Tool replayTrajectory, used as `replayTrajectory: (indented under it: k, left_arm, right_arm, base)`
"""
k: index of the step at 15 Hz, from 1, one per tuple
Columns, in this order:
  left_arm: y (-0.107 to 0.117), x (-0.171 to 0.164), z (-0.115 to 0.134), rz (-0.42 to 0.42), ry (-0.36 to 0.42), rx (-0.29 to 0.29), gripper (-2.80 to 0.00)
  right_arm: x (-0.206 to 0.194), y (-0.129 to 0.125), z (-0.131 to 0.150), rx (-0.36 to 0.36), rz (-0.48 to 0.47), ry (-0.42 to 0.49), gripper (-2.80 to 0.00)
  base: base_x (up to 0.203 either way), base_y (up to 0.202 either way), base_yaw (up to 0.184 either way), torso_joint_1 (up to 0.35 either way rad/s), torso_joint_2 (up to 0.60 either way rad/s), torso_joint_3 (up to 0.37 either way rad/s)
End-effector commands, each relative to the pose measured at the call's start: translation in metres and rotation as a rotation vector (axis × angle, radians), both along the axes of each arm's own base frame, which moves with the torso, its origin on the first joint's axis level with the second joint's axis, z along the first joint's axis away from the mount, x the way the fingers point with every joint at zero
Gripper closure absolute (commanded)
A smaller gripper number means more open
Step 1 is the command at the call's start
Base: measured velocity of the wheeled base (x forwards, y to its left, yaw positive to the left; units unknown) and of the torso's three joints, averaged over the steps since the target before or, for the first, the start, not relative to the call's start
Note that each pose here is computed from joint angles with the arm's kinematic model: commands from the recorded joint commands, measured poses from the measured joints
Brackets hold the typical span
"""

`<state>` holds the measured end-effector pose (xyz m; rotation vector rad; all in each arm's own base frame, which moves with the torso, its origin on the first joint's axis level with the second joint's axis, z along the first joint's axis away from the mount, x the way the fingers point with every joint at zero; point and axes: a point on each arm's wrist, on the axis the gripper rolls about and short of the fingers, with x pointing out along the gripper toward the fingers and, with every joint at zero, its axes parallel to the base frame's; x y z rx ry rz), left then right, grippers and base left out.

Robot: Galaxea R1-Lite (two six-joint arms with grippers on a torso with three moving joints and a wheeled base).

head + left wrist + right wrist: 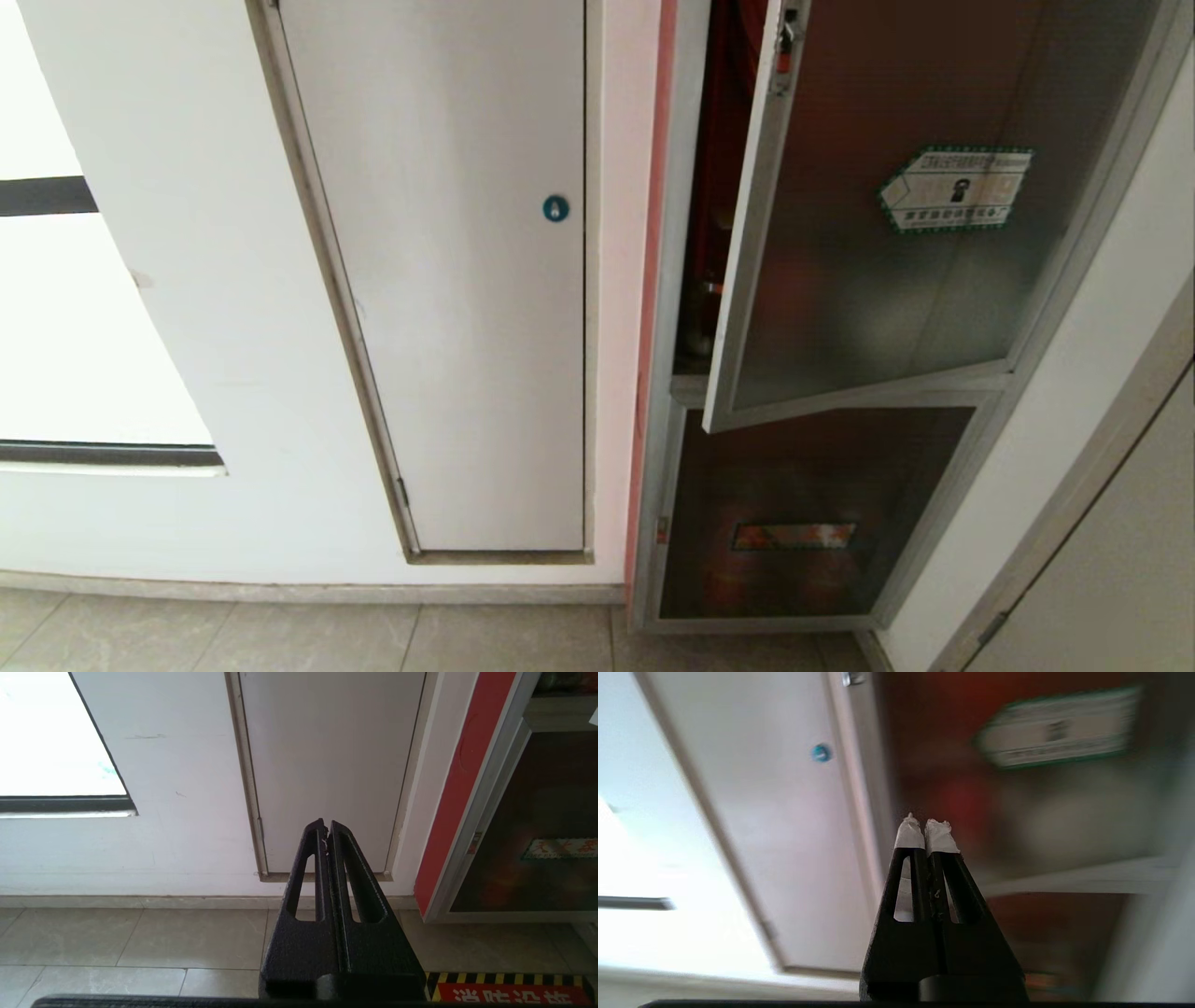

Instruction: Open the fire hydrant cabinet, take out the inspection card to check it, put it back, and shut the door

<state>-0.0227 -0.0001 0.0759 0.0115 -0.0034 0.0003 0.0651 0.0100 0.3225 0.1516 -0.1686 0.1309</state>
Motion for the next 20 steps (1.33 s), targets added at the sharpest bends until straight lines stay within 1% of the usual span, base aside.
replayTrajectory:
  k: [1, 3, 5, 7, 10, 13, 15, 17, 19, 20]
  left_arm:
    - [0.0, 0.0, 0.0, 0.0, 0.002, 0.001, 0.0]
    - [0.0, 0.0, 0.0, 0.0, 0.002, -0.001, 0.0]
    - [0.0, 0.0, -0.001, 0.0, 0.003, 0.001, 0.0]
    - [0.0, 0.0, 0.0, 0.0, 0.002, 0.001, 0.0]
    - [0.0, 0.0, -0.001, 0.0, 0.003, 0.0, 0.0]
    - [0.0, 0.0, 0.0, 0.0, 0.002, 0.001, 0.0]
    - [0.0, 0.0, 0.0, 0.0, 0.002, -0.001, 0.0]
    - [0.0, 0.0, 0.0, 0.0, 0.002, 0.001, 0.0]
    - [0.0, 0.0, 0.0, 0.0, 0.002, 0.001, 0.0]
    - [0.0, 0.0, -0.001, 0.0, 0.003, 0.001, 0.0]
  right_arm:
    - [-0.076, -0.014, -0.011, -0.003, -0.048, -0.131, 0.0]
    - [-0.111, -0.015, -0.032, -0.044, -0.172, -0.111, 0.0]
    - [-0.135, -0.012, -0.05, -0.073, -0.179, -0.115, 0.0]
    - [-0.139, -0.011, -0.073, -0.09, -0.171, -0.076, 0.0]
    - [-0.135, -0.01, -0.116, -0.13, -0.139, -0.016, 0.0]
    - [-0.125, -0.01, -0.165, -0.154, -0.112, 0.062, 0.0]
    - [-0.115, -0.009, -0.195, -0.182, -0.104, 0.119, 0.0]
    - [-0.102, -0.009, -0.215, -0.201, -0.106, 0.123, 0.0]
    - [-0.092, -0.01, -0.234, -0.251, -0.118, 0.119, 0.0]
    - [-0.089, -0.01, -0.24, -0.273, -0.14, 0.105, 0.0]
  base:
    - [0.0, 0.0, 0.0, 0.0, 0.0, 0.0]
    - [0.0, 0.0, 0.0, 0.0, 0.0, 0.0]
    - [0.0, 0.0, 0.0, 0.0, 0.0, 0.0]
    - [0.0, 0.0, 0.0, 0.0, 0.0, 0.0]
    - [0.0, 0.0, 0.0, 0.0, 0.0, 0.0]
    - [0.0, 0.0, 0.0, 0.0, 0.0, 0.0]
    - [0.0, 0.0, 0.0, 0.0, 0.0, 0.0]
    - [0.0, 0.0, 0.0, 0.0, 0.0, 0.0]
    - [0.0, 0.0, 0.0, 0.0, 0.0, 0.0]
    - [0.0, 0.0, 0.0, 0.0, 0.0, 0.0]
